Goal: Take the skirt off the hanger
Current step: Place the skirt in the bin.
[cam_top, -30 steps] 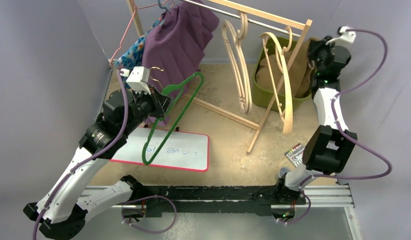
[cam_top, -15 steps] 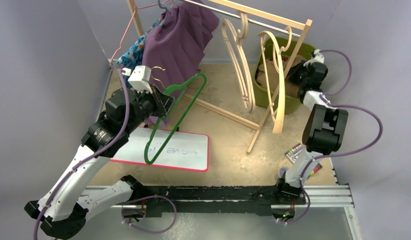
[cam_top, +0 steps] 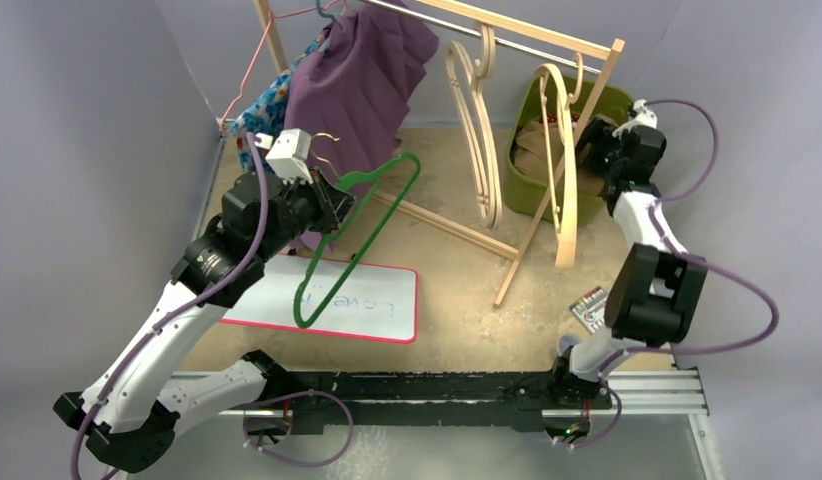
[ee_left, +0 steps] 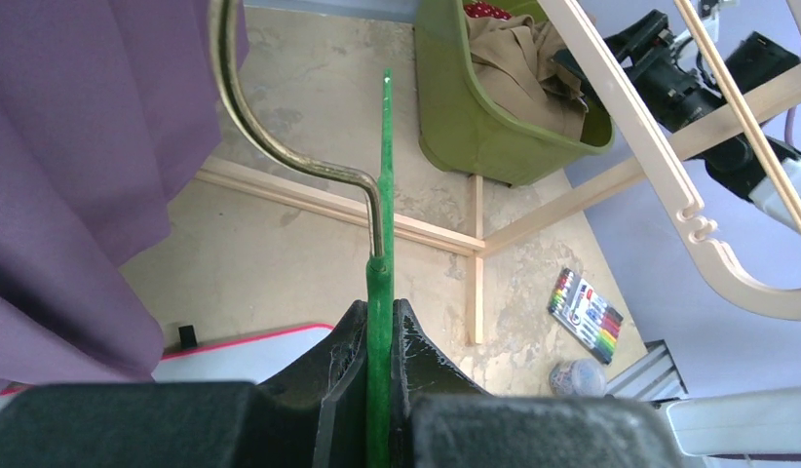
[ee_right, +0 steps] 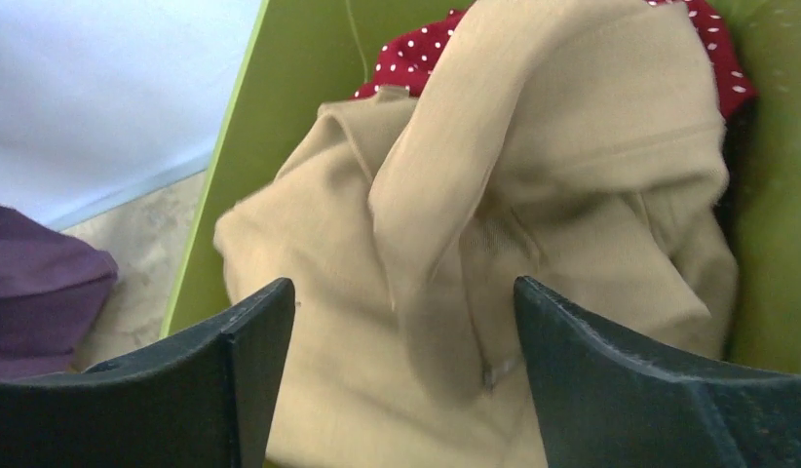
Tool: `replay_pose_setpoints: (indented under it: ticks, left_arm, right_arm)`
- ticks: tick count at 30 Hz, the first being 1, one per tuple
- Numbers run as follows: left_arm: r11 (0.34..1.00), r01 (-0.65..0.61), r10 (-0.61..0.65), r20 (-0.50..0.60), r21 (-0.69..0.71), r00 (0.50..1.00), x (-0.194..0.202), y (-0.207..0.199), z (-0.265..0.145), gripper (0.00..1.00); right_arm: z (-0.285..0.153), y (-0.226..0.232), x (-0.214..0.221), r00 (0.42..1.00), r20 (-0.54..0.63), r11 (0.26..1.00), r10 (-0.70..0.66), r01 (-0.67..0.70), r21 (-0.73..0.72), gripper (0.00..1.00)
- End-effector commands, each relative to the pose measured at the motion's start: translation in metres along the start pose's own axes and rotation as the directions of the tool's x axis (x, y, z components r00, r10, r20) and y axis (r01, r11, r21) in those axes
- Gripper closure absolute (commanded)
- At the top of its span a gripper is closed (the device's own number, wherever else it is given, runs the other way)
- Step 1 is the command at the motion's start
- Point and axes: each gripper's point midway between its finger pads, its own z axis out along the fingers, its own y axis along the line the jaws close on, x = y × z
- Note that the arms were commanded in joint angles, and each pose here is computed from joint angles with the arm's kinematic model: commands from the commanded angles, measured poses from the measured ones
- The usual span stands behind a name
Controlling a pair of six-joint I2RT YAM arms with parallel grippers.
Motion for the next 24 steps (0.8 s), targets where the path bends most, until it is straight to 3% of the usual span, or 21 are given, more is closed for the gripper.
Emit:
replay_pose_setpoints:
  ticks: [1,3,6,10,24]
  left_arm:
    - [0.995,0.041,-0.046,0.052,0.087,0.998,-0.021,-0.023,-0.008,1.0]
    - [0.996,0.039,-0.043,0.044,0.08,0.998,-0.019,-0.022,-0.009,1.0]
    - [0.998,0.024,-0.027,0.04,0.065,0.999,-0.017,-0.018,-0.011,1.0]
    - [0.998,-0.004,0.0,0.067,0.058,0.998,-0.025,-0.017,-0.013,1.0]
    - [0.99,-0.117,0.102,0.183,0.076,0.978,-0.093,-0.05,0.002,1.0]
  right_arm:
    - [-0.042,0.004,-0.014,0.995,0.075,0.996,-0.072,0.068,0.054,0.12]
    - [-0.058,0.0,-0.007,0.994,0.037,0.991,-0.102,0.098,0.088,0.09]
    - [-0.089,-0.003,-0.014,0.986,0.099,0.982,-0.135,0.12,0.146,0.05]
    - [-0.126,0.02,0.001,0.968,0.21,0.99,-0.141,0.138,0.027,0.01]
    - [-0.165,0.041,0.014,0.945,0.304,0.987,-0.117,0.144,-0.068,0.01]
